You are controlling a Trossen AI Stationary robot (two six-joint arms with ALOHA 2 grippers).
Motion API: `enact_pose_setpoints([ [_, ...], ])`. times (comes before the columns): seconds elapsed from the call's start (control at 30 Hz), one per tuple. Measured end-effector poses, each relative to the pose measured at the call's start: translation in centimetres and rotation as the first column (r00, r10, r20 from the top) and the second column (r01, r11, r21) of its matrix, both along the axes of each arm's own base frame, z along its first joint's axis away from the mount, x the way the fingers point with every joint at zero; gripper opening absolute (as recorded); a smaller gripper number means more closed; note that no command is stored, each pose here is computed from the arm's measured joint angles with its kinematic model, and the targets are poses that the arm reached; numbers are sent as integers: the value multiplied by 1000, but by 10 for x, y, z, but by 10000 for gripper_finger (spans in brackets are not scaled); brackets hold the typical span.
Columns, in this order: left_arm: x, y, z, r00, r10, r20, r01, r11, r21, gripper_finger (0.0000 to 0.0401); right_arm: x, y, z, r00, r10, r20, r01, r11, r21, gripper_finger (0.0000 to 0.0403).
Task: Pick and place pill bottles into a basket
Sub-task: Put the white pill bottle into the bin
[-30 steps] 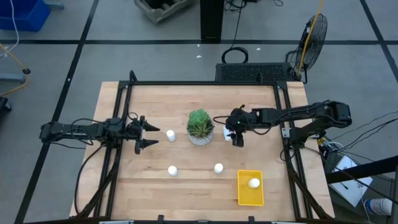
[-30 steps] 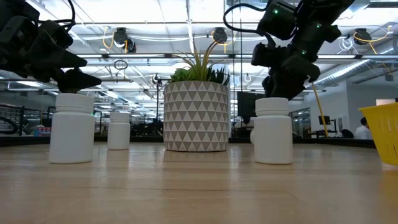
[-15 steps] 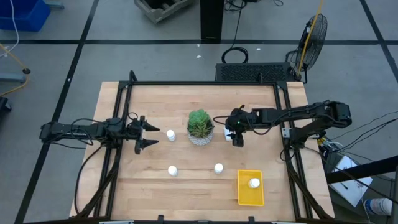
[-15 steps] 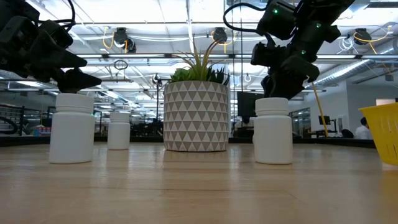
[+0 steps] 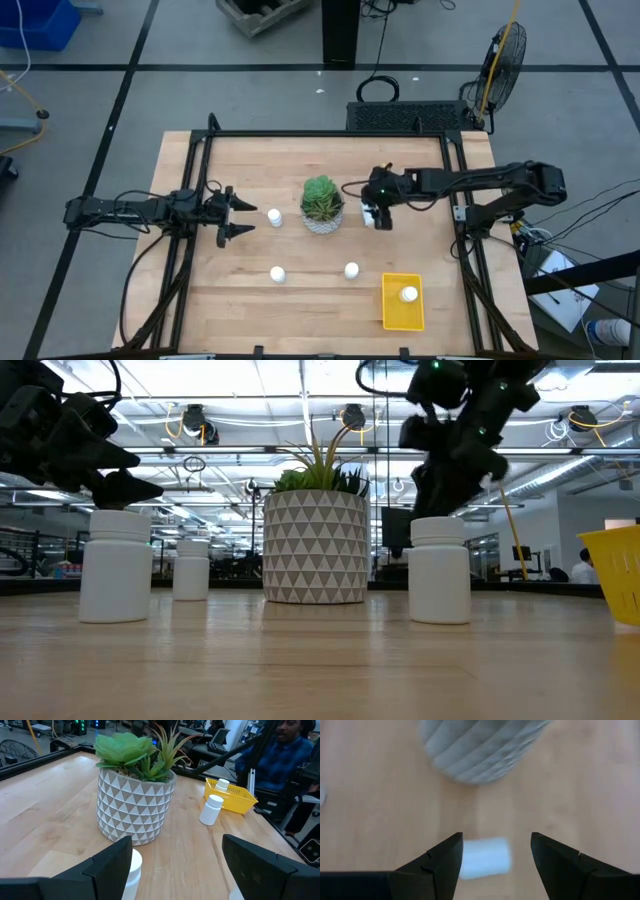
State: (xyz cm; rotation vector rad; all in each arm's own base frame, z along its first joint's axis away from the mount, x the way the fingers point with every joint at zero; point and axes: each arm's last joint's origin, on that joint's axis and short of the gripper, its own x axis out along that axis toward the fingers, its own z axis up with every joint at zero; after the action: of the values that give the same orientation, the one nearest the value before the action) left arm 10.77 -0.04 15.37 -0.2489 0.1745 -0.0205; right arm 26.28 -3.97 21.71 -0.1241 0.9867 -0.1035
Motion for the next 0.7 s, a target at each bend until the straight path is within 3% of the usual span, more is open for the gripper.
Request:
enact_pose_setpoints([
  [0.1,0,0,0,1000,0,0,0,1000,0,310,7,-5,11,955,-264,135,263,965,26,223],
  [0.23,0,0,0,1000,0,0,0,1000,-4,310,4,-8,14,759,-604,245,613,789,44,212],
  [0.3,0,0,0,1000,5,-2,-5,999,-33,310,3,-8,14,658,-694,292,710,701,64,207],
  [0.43,0,0,0,1000,12,-3,-12,997,-74,310,8,-2,15,514,-772,375,787,598,153,198],
  [0.53,0,0,0,1000,12,-4,-13,997,-79,310,16,5,6,469,-785,404,805,568,170,190],
  [0.7,0,0,0,1000,11,-3,-12,997,-72,310,27,13,-11,485,-786,383,802,574,164,177],
])
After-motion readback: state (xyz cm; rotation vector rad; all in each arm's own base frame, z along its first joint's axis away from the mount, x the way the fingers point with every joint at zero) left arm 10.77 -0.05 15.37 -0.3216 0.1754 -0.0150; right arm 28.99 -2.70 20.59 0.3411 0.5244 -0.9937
